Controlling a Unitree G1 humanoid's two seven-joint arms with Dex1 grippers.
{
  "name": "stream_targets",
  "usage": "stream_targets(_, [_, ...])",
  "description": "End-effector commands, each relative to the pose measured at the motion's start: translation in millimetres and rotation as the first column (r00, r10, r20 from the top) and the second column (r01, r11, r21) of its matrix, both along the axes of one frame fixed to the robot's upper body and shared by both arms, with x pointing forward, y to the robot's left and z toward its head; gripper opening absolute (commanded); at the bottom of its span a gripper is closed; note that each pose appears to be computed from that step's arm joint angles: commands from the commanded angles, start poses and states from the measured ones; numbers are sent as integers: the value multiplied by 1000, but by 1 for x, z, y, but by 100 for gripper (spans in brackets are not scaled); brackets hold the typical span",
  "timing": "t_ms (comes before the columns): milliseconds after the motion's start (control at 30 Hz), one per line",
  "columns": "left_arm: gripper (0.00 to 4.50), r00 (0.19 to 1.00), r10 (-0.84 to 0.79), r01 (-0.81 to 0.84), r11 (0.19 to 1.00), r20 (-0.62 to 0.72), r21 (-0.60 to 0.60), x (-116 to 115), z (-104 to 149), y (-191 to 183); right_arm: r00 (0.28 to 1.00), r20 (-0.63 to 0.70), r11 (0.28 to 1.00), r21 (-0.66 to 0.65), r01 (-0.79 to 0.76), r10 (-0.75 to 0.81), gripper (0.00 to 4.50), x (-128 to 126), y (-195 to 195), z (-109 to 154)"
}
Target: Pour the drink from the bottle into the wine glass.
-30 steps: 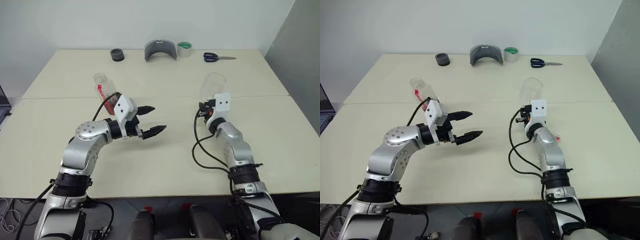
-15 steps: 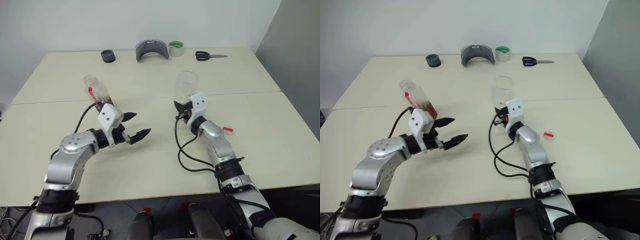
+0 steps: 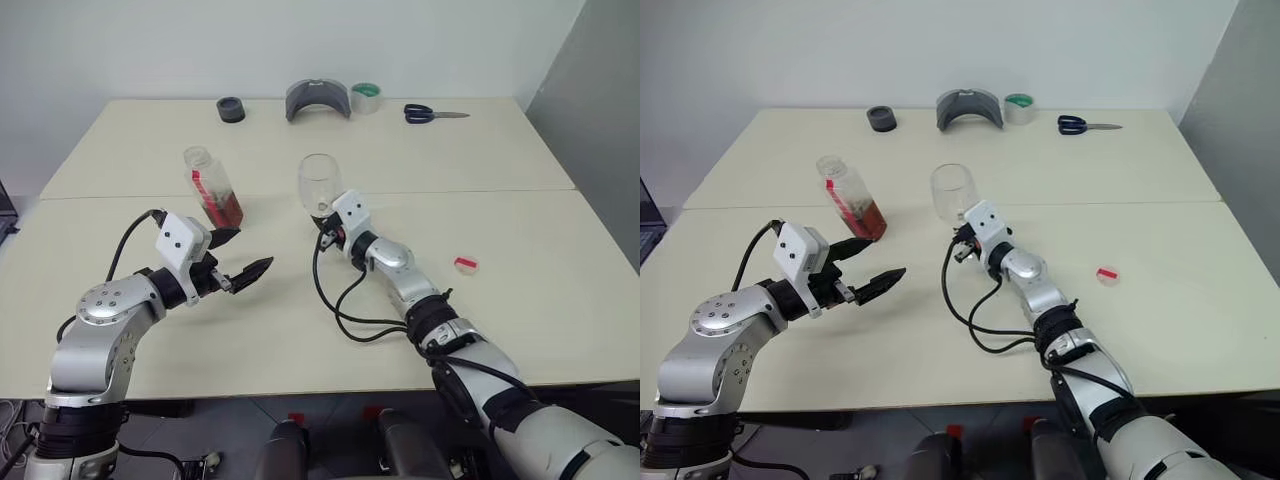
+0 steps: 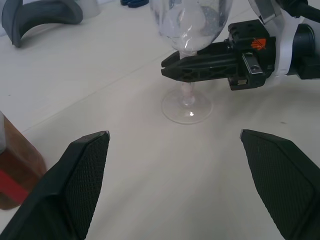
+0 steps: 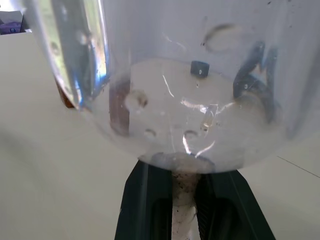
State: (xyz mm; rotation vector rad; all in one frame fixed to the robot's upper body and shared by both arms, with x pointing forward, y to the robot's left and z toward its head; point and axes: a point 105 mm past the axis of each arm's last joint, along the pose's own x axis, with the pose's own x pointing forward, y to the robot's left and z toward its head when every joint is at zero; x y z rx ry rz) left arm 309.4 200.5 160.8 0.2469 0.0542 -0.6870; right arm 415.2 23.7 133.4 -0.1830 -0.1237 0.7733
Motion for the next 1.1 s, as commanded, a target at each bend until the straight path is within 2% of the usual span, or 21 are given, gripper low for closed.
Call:
stream_targets(33, [450, 998, -5, 5, 1000, 65, 4, -1, 18, -2, 1000, 15, 1000, 0, 0, 0, 27, 0, -1, 2])
stream_targets(167, [450, 997, -32, 33, 999, 68, -12, -1, 19, -6, 1000, 10, 1000, 13, 8, -8, 27, 1, -3, 0])
stream_targets(200, [450, 997, -37, 38, 999, 68, -16, -1, 19, -7, 1000, 9, 1000, 15, 10, -10, 100, 1, -3, 0])
stream_targets(233, [450, 997, -38, 40, 999, 71, -23, -1, 19, -7, 1000, 9, 1000, 17, 10, -10, 119, 1, -3, 1])
stream_targets(533, [450, 992, -38, 45, 998, 122, -53, 5, 26, -8, 1000, 10, 1000, 31, -4, 4, 441, -2, -1, 2])
stream_targets(1100, [450, 983, -67, 80, 994, 172, -70, 6, 43, -29, 1000, 4, 1000, 19, 22, -22, 446, -11, -27, -7])
